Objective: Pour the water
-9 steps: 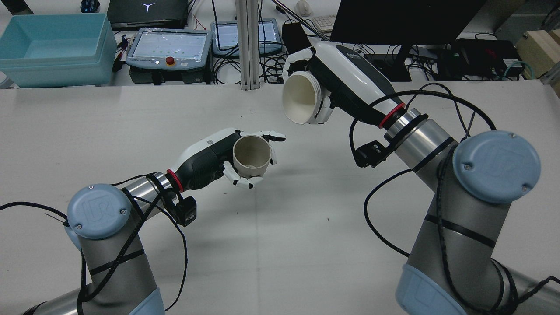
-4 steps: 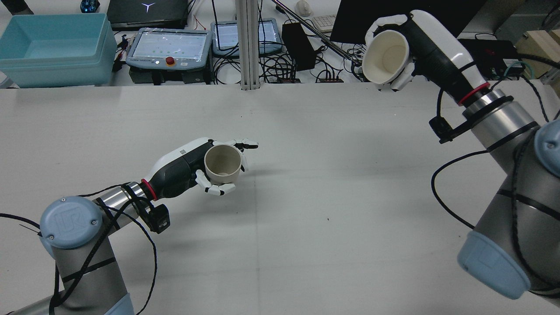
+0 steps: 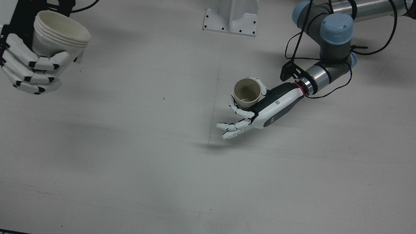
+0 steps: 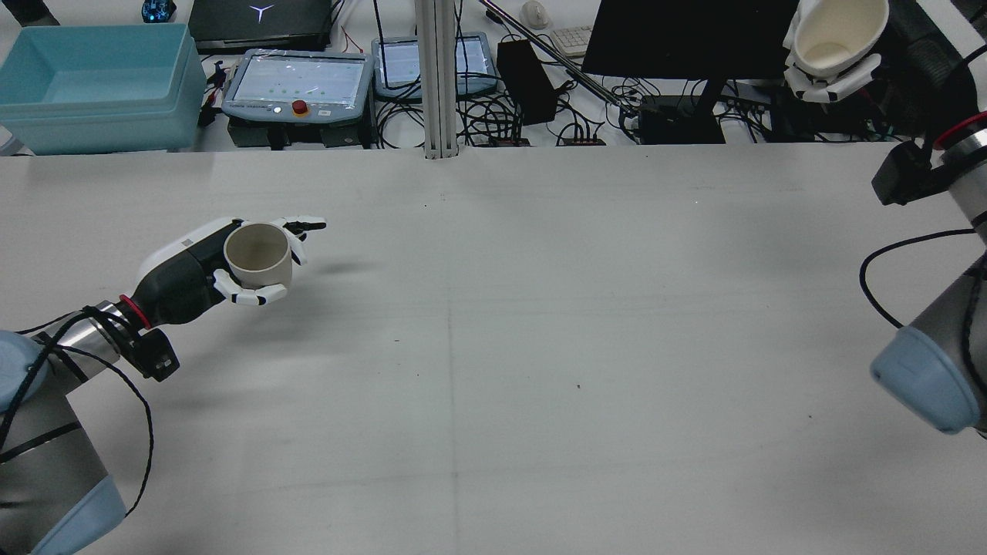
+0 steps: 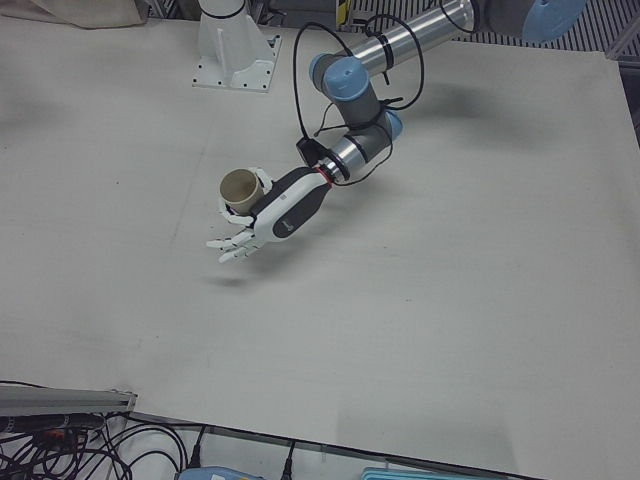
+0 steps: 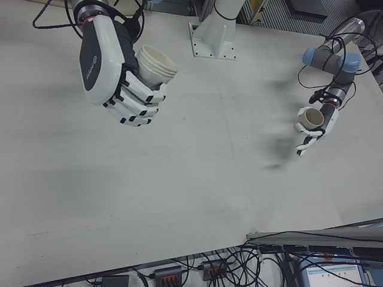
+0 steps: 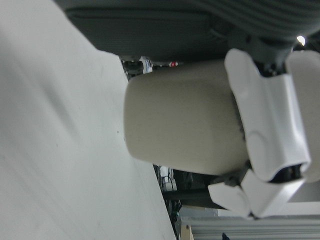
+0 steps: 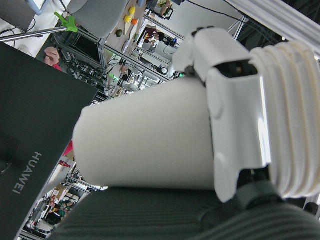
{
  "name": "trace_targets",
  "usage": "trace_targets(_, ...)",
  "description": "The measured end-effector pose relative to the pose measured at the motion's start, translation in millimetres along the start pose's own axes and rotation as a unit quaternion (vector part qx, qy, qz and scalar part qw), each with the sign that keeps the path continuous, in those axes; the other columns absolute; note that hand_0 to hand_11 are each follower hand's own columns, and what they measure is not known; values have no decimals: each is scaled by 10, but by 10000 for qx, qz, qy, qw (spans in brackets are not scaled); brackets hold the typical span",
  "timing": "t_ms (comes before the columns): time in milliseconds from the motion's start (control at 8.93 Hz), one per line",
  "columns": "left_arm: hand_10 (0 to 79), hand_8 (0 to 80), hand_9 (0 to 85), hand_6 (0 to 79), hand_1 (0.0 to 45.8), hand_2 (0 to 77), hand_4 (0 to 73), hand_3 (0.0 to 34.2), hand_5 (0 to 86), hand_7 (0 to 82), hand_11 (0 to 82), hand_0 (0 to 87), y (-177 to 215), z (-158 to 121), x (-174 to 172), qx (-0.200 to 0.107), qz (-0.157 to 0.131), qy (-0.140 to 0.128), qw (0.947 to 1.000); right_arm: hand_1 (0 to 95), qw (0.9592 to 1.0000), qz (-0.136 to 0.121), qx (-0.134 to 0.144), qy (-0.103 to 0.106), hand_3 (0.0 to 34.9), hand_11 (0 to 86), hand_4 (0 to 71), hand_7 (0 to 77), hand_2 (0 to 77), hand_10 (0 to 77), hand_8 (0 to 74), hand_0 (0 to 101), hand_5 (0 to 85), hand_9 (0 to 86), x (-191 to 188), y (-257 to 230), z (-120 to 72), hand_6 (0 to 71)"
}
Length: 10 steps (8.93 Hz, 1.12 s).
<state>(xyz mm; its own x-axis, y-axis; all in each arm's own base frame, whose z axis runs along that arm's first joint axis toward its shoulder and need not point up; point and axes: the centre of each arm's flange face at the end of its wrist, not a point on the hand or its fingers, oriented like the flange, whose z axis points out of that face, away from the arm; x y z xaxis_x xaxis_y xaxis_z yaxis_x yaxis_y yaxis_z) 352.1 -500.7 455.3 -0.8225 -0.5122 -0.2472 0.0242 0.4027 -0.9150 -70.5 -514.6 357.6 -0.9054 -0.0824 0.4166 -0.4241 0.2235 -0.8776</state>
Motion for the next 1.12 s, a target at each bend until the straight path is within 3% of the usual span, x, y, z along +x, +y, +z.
trace_targets(112,49,60,71,136,60,507,611,0,327,207,82,575,-400,-254,285,194,-21,221,9996,98,9991,417,-6,52,0,513,311,600,507,322,382,796,567,502,144,-344,63,535)
trace_targets(224,49,60,82,136,60,507,611,0,327,207,82,575,-826,-574,568,408,-32,459,9981,87,9957,920,-3,118,0,535,311,600,513,344,382,798,567,513,388,-824,98,535)
trace_targets(560,49,60,82,147,60,507,611,0,327,207,82,575,-1636,-1356,951,837,38,845,9929,87,9864,1636,47,144,0,540,311,600,513,344,398,798,567,524,1075,-2293,-155,540)
trace_targets(784,49,60,82,142,60,507,611,0,327,207,82,576,-1994,-1810,908,976,106,882,9912,82,9828,1822,197,209,0,540,311,627,518,344,425,798,567,573,1572,-3249,-400,518)
trace_targets(1120,65,60,82,120,60,507,611,0,327,196,93,557,-2559,-2241,852,1087,288,1432,9833,76,9815,1861,367,258,0,540,311,622,524,344,453,798,573,595,1813,-3770,-570,529)
